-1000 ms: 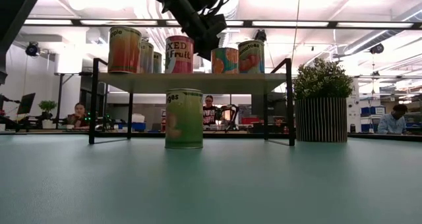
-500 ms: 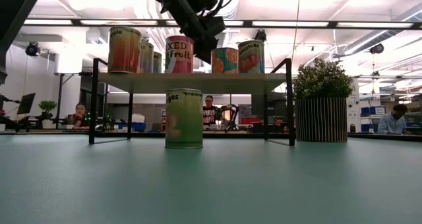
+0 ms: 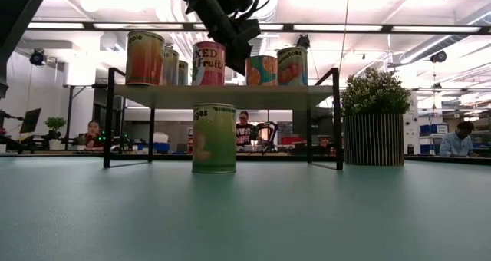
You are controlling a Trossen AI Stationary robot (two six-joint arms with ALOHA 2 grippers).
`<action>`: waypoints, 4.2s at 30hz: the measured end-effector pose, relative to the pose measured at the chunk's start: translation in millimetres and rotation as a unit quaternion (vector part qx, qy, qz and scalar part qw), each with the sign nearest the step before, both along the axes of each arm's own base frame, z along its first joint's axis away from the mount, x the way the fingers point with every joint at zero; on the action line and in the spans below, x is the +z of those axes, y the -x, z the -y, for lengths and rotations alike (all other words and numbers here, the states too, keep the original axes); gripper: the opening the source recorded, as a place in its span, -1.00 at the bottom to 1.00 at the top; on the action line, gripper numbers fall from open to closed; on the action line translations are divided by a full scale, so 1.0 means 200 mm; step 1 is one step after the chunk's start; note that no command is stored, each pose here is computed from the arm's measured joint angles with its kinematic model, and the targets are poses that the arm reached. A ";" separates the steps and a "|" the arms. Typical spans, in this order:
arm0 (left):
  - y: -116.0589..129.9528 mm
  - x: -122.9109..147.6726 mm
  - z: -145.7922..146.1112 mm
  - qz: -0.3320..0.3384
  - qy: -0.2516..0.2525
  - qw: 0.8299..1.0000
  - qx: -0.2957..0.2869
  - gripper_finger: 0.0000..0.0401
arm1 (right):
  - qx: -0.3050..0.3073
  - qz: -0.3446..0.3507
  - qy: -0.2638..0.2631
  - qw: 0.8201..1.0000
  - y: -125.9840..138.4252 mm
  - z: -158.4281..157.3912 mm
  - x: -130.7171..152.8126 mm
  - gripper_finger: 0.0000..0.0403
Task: Pick and place cans onto a shelf
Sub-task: Adjust the canned goods on the shelf
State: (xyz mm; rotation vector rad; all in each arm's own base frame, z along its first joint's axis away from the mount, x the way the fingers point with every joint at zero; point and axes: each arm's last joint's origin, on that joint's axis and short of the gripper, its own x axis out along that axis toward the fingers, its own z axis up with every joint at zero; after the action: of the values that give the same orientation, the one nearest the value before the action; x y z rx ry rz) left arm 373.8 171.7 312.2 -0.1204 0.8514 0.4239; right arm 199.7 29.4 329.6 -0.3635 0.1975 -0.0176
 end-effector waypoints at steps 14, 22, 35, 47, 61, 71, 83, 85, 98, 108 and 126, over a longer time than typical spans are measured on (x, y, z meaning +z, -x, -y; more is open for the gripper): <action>-0.04 -0.01 -0.02 0.025 -0.011 1.000 0.001 -1.00 | 0.000 0.000 0.000 1.000 0.00 0.00 0.00 -0.96; -0.05 -0.04 -0.03 0.011 -0.007 1.000 0.004 -1.00 | 0.000 -0.004 0.001 1.000 0.00 0.00 0.00 -0.96; -0.02 -0.02 -0.01 -0.007 0.002 1.000 0.006 -1.00 | -0.001 -0.005 0.001 1.000 0.00 0.00 0.00 -0.96; 0.00 0.00 0.00 -0.010 0.003 1.000 0.005 -1.00 | -0.001 -0.005 0.001 1.000 0.00 0.00 0.00 -0.96; -0.01 -0.01 0.03 -0.020 -0.007 1.000 0.006 -1.00 | -0.001 -0.005 0.000 1.000 0.00 0.00 0.00 -0.96; -0.03 -0.01 0.11 -0.026 -0.002 1.000 -0.010 -1.00 | -0.001 -0.005 0.000 1.000 0.00 0.00 0.00 -0.96; -0.01 0.03 0.13 -0.019 -0.001 1.000 -0.010 -1.00 | -0.001 -0.006 0.001 1.000 0.00 0.00 -0.01 -0.96; -0.01 0.04 0.13 -0.017 -0.002 1.000 -0.011 -1.00 | -0.001 -0.006 0.001 1.000 0.00 0.00 -0.01 -0.96; -0.05 0.12 0.42 0.004 -0.006 0.997 -0.079 -1.00 | -0.001 -0.008 0.001 1.000 0.00 0.00 -0.01 -0.96; -0.10 0.06 0.56 -0.017 -0.050 0.996 -0.069 -1.00 | -0.001 -0.009 0.001 1.000 0.00 0.00 -0.01 -0.96; -0.10 0.01 0.56 -0.052 -0.042 0.997 -0.048 -1.00 | -0.001 -0.008 0.000 1.000 0.00 0.00 -0.01 -0.96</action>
State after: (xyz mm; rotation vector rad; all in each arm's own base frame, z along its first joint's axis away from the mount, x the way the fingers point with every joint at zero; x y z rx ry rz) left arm 394.4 60.6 314.1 0.0204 0.9365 0.3779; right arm 199.4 29.3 328.0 -0.3642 0.2140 -0.0167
